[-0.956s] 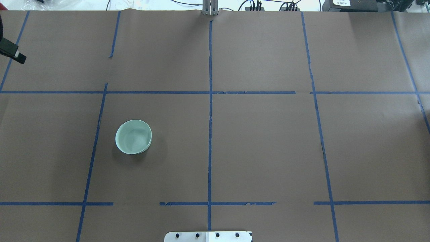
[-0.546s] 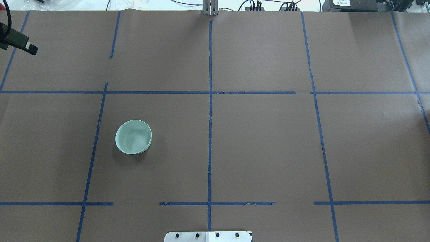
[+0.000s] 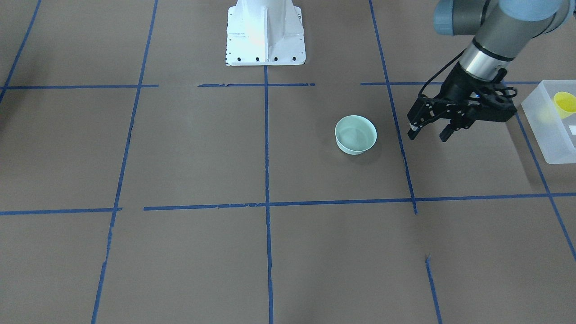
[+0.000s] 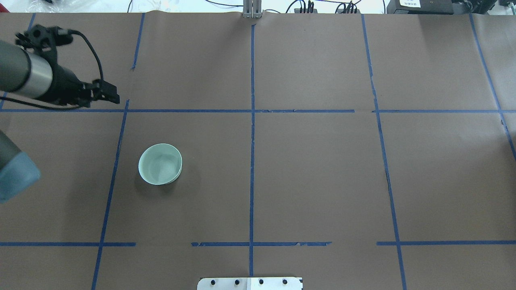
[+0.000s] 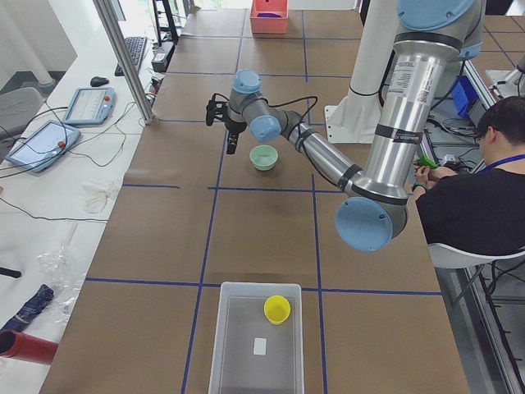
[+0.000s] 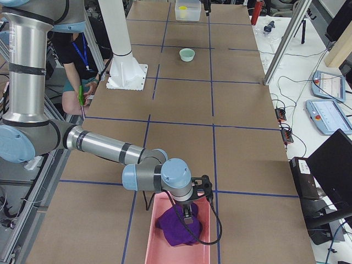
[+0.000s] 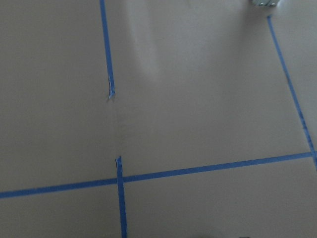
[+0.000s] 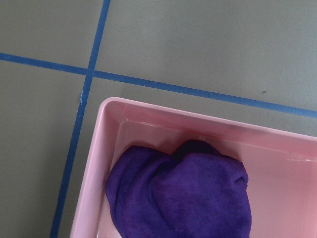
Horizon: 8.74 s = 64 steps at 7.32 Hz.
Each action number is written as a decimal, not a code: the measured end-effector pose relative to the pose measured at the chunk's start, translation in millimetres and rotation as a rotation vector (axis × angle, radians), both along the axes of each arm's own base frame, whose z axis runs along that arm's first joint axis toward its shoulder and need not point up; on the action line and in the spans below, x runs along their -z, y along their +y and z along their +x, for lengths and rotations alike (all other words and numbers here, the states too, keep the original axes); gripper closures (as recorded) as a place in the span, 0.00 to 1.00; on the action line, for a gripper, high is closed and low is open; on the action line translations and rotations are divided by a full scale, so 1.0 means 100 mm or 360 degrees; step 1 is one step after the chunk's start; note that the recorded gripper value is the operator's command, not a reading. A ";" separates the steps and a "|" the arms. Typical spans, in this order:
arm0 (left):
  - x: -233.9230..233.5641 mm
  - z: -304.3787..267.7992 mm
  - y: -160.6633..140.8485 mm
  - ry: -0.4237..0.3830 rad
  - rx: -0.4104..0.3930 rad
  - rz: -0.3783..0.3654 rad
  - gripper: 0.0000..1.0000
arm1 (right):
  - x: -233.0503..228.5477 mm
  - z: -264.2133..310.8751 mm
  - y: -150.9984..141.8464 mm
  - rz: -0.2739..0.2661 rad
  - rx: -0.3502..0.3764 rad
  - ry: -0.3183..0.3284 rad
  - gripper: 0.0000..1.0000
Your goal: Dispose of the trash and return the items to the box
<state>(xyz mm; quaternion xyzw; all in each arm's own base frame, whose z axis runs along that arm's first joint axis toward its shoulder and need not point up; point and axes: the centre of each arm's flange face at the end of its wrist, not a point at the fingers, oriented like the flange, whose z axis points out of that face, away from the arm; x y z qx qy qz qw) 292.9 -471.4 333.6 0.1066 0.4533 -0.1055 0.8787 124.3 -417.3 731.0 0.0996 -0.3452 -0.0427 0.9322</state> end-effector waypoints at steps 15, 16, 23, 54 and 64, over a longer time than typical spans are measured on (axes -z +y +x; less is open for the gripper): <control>-0.14 -0.50 0.28 0.0027 -0.0126 0.0213 1.00 | 0.00 -0.01 0.02 -0.0033 -0.0037 -0.0013 0.00; -0.38 -1.15 0.13 -0.0067 -0.0157 0.0333 1.00 | 0.01 -0.01 0.01 -0.0030 -0.0037 -0.0017 0.00; -3.44 -4.41 0.21 -0.0667 -0.0517 0.0553 1.00 | 0.08 -0.03 -0.04 -0.0004 -0.0028 -0.0068 0.00; -3.25 -3.65 0.45 -0.0335 -0.0611 0.0056 0.00 | 0.70 -0.49 -0.14 -0.0169 0.0158 -0.0042 0.00; -3.14 -3.68 0.43 -0.0297 -0.0449 -0.0065 0.00 | 0.67 -0.50 -0.13 -0.0180 0.0159 -0.0046 0.00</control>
